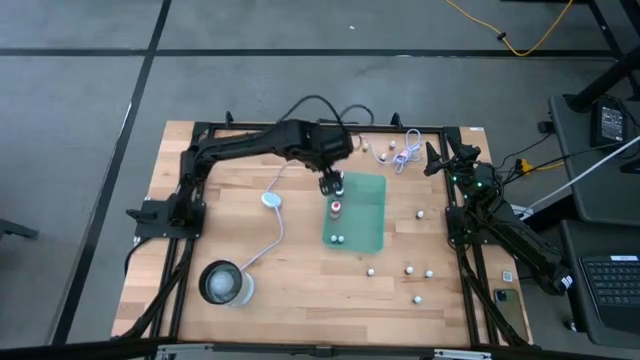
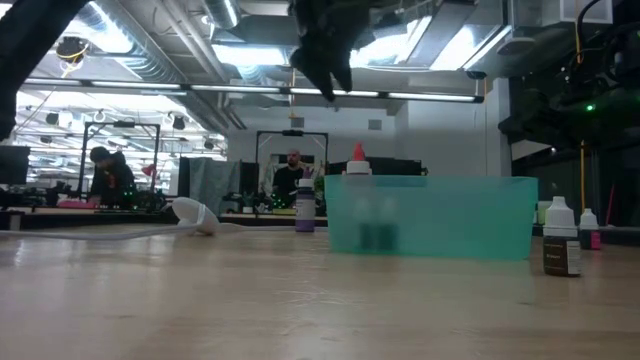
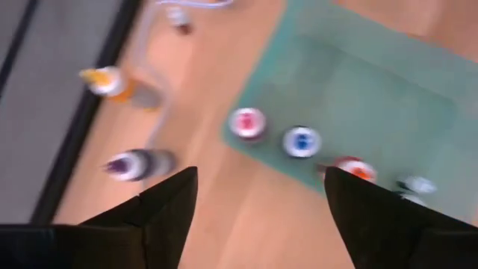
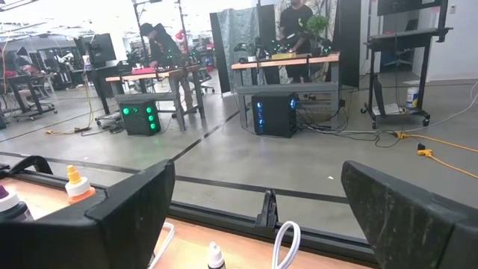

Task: Pick & Place food coloring
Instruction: Put the big violet food coloring bottle into the green bin

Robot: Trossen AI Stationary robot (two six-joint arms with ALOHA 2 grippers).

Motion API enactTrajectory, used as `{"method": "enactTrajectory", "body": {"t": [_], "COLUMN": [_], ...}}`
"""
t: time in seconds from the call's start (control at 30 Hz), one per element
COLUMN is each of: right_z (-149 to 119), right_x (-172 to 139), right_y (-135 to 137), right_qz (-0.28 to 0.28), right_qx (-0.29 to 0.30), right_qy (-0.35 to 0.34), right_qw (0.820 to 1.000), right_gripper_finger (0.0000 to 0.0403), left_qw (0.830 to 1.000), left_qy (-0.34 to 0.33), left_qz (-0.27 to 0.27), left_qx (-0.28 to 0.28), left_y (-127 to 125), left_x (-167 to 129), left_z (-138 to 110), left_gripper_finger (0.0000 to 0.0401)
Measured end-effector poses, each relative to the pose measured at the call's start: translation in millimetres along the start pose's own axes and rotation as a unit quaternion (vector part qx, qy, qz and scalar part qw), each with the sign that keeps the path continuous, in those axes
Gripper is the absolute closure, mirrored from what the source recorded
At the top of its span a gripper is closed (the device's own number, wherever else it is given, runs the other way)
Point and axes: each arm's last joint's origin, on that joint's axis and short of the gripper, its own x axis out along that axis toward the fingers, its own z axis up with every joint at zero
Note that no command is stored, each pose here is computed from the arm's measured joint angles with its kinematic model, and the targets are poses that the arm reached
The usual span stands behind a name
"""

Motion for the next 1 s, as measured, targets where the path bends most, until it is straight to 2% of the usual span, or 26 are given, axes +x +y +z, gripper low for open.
{"method": "enactTrajectory", "body": {"t": [0.3,0.67,0.8,1.0], "right_z": [0.0,0.0,0.0,0.0], "right_x": [0.0,0.0,0.0,0.0], "right_y": [0.0,0.0,0.0,0.0], "right_qz": [0.000,0.000,0.000,0.000], "right_qx": [0.000,0.000,0.000,0.000], "right_qy": [0.000,0.000,0.000,0.000], "right_qw": [1.000,1.000,1.000,1.000], "right_gripper_finger": [0.0019,0.0019,0.0019,0.0019], "left_qw": [0.997,0.987,0.984,0.986], "left_qy": [-0.022,-0.032,-0.035,-0.016], "left_qz": [0.033,0.065,0.056,0.029], "left_qx": [-0.061,-0.147,-0.163,-0.166], "left_y": [44.9,98.8,109.4,111.2], "left_x": [-6.6,20.6,33.7,59.7], "left_z": [-23.7,-33.3,-31.0,-28.8], "left_gripper_finger": [0.0106,0.0107,0.0107,0.0107]}}
